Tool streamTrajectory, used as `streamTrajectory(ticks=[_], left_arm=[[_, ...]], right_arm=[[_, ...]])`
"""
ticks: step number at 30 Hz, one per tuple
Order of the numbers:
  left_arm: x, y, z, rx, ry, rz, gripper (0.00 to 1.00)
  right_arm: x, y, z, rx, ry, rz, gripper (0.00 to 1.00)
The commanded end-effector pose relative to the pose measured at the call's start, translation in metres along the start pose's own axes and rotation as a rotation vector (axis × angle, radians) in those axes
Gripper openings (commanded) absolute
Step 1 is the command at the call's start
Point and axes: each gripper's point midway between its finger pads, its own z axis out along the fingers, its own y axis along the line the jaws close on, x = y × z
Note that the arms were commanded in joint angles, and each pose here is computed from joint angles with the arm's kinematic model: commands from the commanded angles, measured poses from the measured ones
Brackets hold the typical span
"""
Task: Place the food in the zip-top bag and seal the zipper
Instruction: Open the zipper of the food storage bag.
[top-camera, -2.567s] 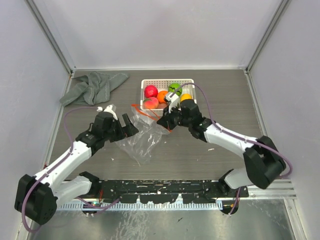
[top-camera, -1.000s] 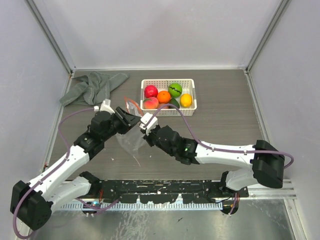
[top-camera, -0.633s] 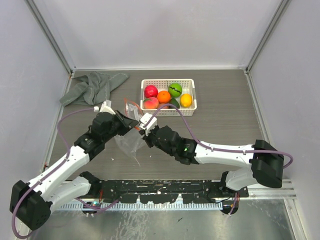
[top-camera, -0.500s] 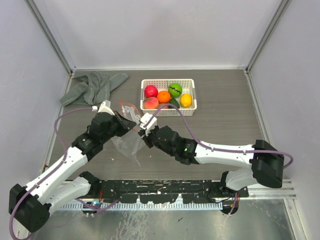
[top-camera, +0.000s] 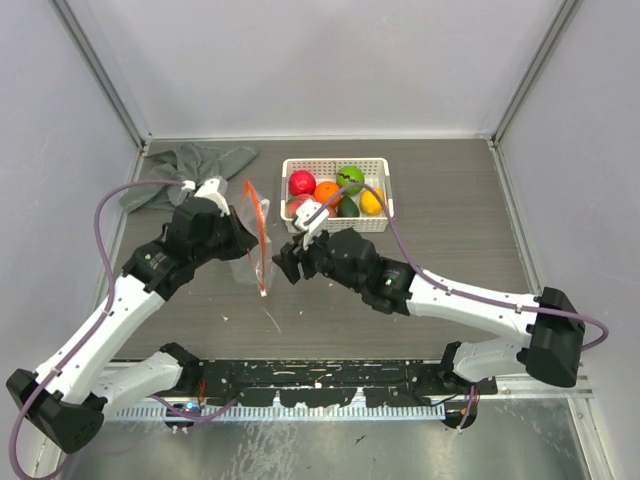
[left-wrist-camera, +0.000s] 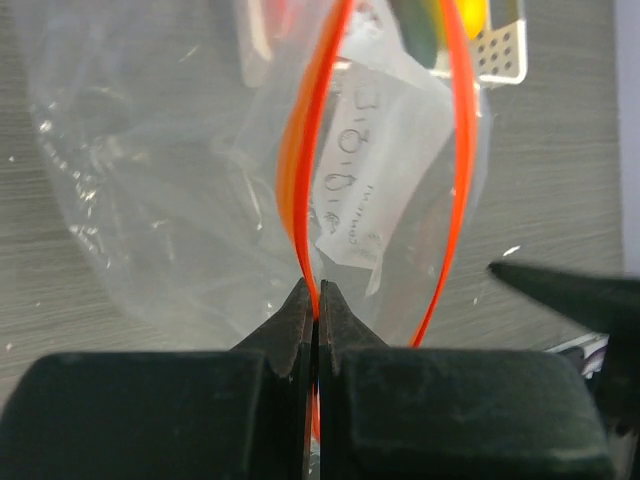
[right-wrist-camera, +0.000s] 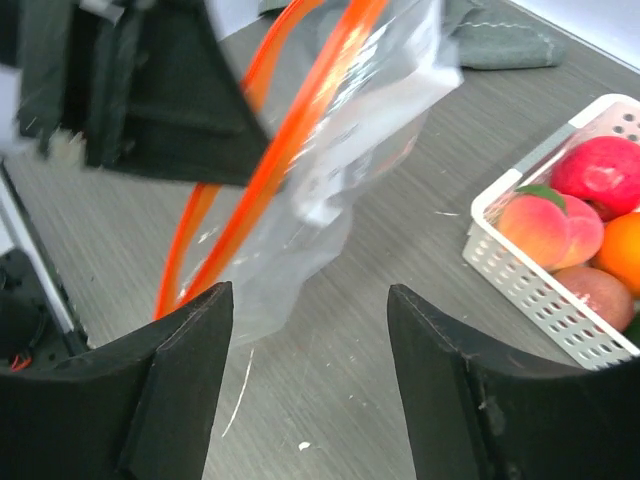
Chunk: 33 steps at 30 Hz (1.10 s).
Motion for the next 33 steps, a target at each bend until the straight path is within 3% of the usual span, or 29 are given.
streamTrajectory(ticks=[1, 10, 14, 22, 33], left_arm=[[0.011, 0.007, -0.008, -0.048, 0.116, 0.138, 0.0], [0.021, 0.0, 0.003, -0.127, 0.17, 0.242, 0.0], [0.024, -0.005, 0.006, -0.161, 0.172, 0.292, 0.0], [0.034, -0.013, 0.009, -0.18, 0.173, 0.352, 0.0], [0.033, -0.01, 0.008, -0.181, 0.142, 0.348, 0.0]], right_arm=[[-0.042, -0.017, -0.004, -0.03, -0.061, 0.173, 0.7], [-0.057, -0.032, 0.007, 0.021, -0.045, 0.321, 0.89], [-0.049, -0.033, 0.019, 0.047, -0.023, 0.389, 0.92], [0.012, -0.057, 0.037, 0.187, 0.074, 0.462, 0.92], [0.086, -0.076, 0.049, 0.297, 0.193, 0.475, 0.82]])
